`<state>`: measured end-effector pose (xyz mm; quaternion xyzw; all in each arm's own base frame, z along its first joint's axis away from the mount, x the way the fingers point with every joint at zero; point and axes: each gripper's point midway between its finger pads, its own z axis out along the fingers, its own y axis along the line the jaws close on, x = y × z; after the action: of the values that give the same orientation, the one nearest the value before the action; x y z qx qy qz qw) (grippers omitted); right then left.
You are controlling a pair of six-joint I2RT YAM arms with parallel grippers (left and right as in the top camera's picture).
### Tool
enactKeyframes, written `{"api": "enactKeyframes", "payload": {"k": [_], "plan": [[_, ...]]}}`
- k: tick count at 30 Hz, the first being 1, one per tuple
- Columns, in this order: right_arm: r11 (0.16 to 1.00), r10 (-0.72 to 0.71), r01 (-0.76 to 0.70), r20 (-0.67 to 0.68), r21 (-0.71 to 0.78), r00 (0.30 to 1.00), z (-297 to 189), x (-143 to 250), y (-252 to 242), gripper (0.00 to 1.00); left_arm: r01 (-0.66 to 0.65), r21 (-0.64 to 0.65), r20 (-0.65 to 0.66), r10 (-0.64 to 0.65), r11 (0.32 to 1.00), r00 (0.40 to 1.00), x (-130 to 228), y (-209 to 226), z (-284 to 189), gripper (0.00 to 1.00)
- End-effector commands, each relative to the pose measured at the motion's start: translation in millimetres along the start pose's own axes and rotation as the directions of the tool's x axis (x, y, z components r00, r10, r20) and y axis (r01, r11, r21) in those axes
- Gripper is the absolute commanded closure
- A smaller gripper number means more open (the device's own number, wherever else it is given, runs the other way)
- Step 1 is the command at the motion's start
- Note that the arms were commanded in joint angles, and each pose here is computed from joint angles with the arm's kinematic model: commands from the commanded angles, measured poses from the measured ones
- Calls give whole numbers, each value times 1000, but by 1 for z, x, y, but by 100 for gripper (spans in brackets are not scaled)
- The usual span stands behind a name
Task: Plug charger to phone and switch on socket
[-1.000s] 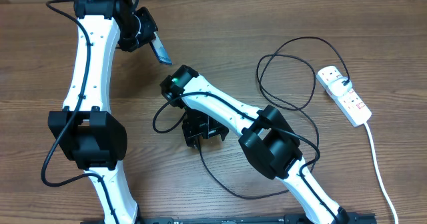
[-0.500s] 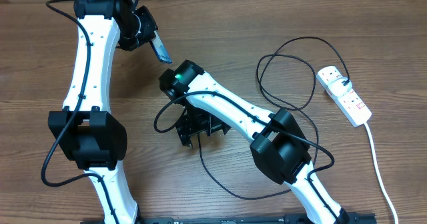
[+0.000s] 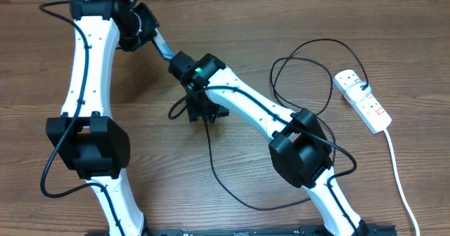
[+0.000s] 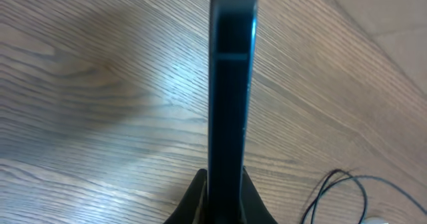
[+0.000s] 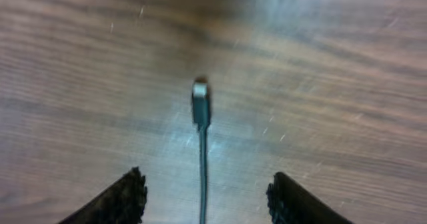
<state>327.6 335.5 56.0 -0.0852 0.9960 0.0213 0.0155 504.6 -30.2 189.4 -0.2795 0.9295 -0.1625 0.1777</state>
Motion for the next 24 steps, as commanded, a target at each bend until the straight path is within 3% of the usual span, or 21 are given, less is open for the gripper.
{"api": "enactKeyframes", "payload": {"k": [1, 6, 12, 24], "plan": [[998, 46, -49, 78, 28, 996, -12, -11, -5, 49, 12, 81, -1, -12, 997, 1000, -10, -2, -16, 96], [999, 44, -46, 84, 21, 995, -3, -12, -3, 68, -32, 195, -51, 43, 980, 998, -5, -14, -21, 96], [995, 85, -88, 60, 39, 995, 16, -4, -8, 70, -166, 442, -83, 224, 882, 971, 11, -52, -36, 96], [996, 85, -87, 70, 15, 994, 25, -5, -3, 72, -155, 444, -73, 208, 883, 975, 2, -44, -39, 96]]}}
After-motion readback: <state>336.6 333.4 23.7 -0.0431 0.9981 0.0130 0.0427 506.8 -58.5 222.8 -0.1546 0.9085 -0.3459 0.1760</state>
